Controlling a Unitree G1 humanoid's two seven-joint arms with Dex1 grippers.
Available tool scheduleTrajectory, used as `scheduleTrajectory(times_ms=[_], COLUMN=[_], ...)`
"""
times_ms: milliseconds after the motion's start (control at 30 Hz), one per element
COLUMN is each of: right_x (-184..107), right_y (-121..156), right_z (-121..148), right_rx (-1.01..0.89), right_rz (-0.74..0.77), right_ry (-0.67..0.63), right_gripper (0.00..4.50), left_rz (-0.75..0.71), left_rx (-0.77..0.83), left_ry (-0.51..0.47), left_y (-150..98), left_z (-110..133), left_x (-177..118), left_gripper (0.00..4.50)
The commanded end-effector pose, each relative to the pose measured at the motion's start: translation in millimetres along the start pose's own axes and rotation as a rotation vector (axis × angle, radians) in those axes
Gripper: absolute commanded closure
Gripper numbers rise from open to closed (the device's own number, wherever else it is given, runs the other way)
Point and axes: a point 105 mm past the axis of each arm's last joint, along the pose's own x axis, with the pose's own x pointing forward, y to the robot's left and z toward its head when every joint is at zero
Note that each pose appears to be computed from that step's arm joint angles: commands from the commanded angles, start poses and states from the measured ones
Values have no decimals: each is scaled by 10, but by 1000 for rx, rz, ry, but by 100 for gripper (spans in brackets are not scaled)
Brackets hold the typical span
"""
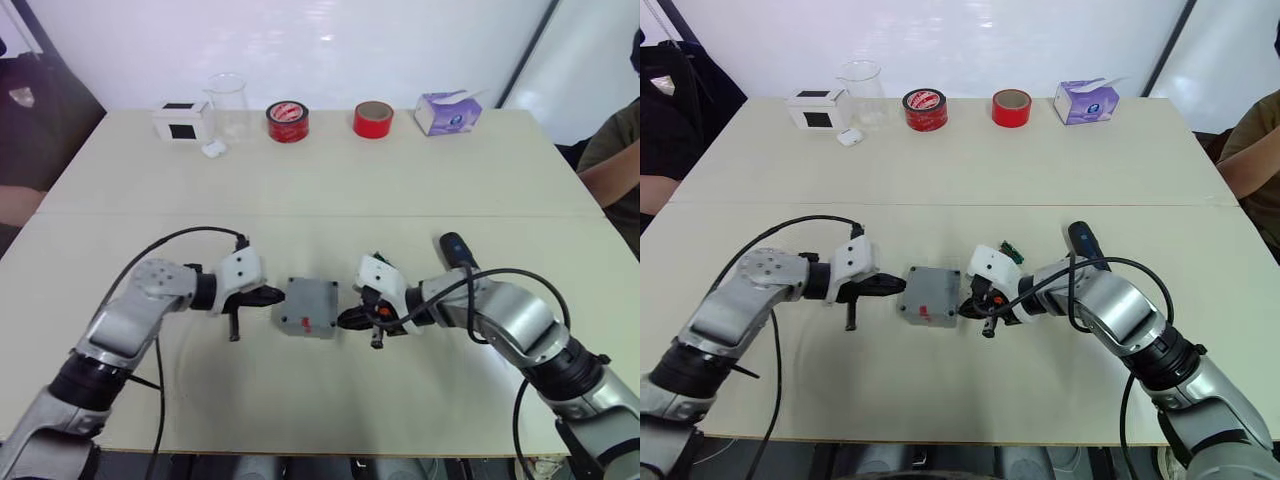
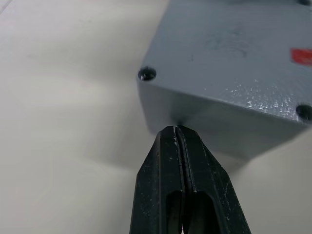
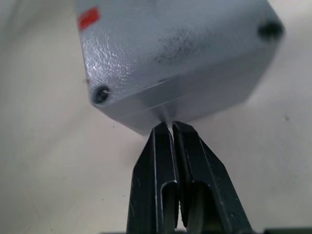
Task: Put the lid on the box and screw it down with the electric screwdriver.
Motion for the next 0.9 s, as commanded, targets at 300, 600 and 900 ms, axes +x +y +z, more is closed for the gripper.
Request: scheduleTrajectory(times_ms=[300, 600, 900], right_x=[-162, -386, -98], right_y=[101, -290, -323], right_z=[179, 190, 257], right_rx=[-134, -236, -214], right_rz=[25, -110, -71], right_ry=[-10, 12, -68], right_gripper=[442, 442, 442], left_rz=[-9, -137, -166], left_rx=[98, 68, 35], left_ry=[13, 67, 24], left_y=[160, -128, -275], left_z=[47, -127, -57], left_x=[52, -265, -178], left_gripper=[450, 450, 450])
